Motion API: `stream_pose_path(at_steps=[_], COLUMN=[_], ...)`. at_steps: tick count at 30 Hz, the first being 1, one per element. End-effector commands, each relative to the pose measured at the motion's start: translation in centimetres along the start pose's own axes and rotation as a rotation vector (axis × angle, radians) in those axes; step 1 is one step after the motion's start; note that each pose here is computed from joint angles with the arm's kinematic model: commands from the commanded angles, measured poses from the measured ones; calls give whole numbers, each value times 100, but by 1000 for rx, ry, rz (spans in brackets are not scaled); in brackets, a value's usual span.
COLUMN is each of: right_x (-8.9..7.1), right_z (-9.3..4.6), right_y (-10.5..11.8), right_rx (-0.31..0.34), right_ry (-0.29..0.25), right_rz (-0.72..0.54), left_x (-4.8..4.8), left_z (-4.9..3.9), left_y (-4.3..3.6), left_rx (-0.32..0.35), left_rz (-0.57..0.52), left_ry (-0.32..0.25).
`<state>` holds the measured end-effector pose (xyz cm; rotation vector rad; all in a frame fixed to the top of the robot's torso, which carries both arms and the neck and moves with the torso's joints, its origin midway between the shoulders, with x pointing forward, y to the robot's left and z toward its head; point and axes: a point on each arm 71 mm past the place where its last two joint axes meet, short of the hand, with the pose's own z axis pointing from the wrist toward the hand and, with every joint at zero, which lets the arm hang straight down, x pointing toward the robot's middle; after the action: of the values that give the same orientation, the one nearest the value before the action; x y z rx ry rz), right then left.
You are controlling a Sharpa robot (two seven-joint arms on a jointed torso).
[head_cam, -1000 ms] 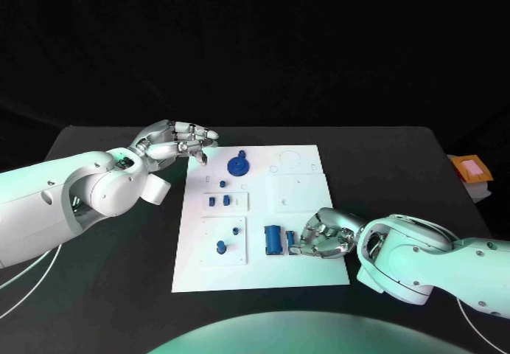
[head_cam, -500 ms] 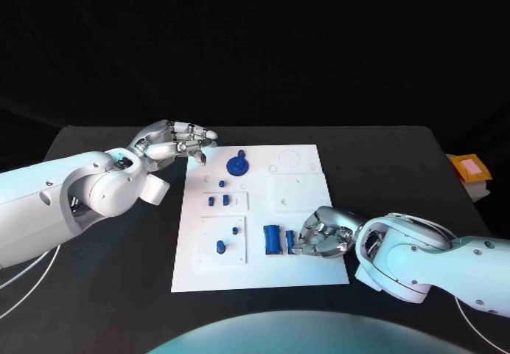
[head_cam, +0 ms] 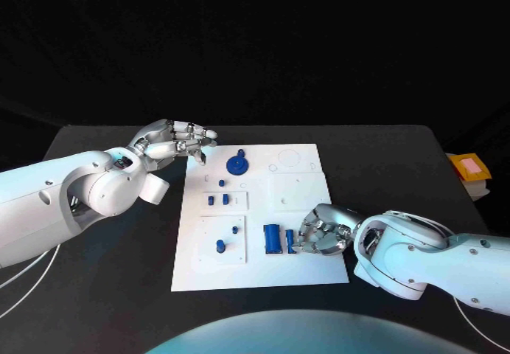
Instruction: Assemble the parts on the task board
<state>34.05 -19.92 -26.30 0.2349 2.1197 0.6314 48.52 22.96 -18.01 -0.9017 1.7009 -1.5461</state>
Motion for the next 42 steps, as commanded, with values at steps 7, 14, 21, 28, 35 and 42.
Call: stream_pose_path(at_steps=[7,14,21,28,35,42], right_x=[-132,-409,-488,-535,-508,-363], right_z=[-34,12,82,140,196,192], right_y=[36,10,-4,-17,16,44], right_rx=[-67,-101,-73,-64,-62,-53], right_ry=[-14,-70,-87,-128,-118,-74], right_rz=[103,180,141,115,51,-20], left_x=[25,45,62,62,65,57], left_z=[13,25,35,38,43,36], left_y=[-7,27,45,42,43,45], left_rx=[13,11,10,20,23,21], left_rz=[-5,-10,-14,-18,-20,-20], left_ry=[15,17,19,13,12,9])
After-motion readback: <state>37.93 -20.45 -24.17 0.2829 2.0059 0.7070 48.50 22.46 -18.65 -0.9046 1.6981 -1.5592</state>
